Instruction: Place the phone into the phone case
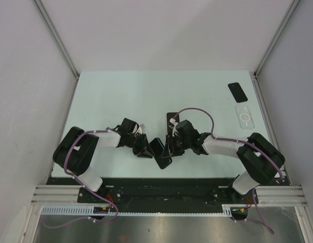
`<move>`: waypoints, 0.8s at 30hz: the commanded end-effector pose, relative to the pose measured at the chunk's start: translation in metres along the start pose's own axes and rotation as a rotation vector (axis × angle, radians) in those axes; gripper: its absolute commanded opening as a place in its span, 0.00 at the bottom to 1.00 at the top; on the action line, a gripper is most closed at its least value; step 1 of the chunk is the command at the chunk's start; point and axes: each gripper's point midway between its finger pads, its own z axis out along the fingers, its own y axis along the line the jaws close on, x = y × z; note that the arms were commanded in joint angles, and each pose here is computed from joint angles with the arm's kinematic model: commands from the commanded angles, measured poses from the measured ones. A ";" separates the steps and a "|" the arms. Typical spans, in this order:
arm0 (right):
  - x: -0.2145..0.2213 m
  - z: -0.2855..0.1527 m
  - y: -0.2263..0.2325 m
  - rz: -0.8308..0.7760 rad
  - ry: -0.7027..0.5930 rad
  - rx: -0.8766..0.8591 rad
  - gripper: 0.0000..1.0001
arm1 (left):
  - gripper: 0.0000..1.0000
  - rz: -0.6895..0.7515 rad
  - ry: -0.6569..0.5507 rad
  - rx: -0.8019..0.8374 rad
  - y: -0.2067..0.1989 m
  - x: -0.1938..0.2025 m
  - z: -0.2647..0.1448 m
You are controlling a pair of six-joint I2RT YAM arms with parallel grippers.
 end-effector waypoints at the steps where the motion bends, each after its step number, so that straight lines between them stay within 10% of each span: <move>1: -0.020 -0.014 0.024 -0.020 -0.059 -0.051 0.41 | 0.31 0.017 -0.105 -0.132 0.025 -0.019 0.005; 13: -0.025 -0.020 0.032 -0.003 -0.066 -0.103 0.43 | 0.31 0.023 -0.103 -0.130 0.025 -0.019 0.004; 17: -0.025 -0.021 0.034 -0.012 -0.065 -0.114 0.04 | 0.31 0.021 -0.107 -0.137 0.025 -0.020 0.004; 24: -0.025 -0.020 0.023 -0.028 -0.089 -0.047 0.01 | 0.31 0.024 -0.116 -0.135 0.022 -0.022 0.002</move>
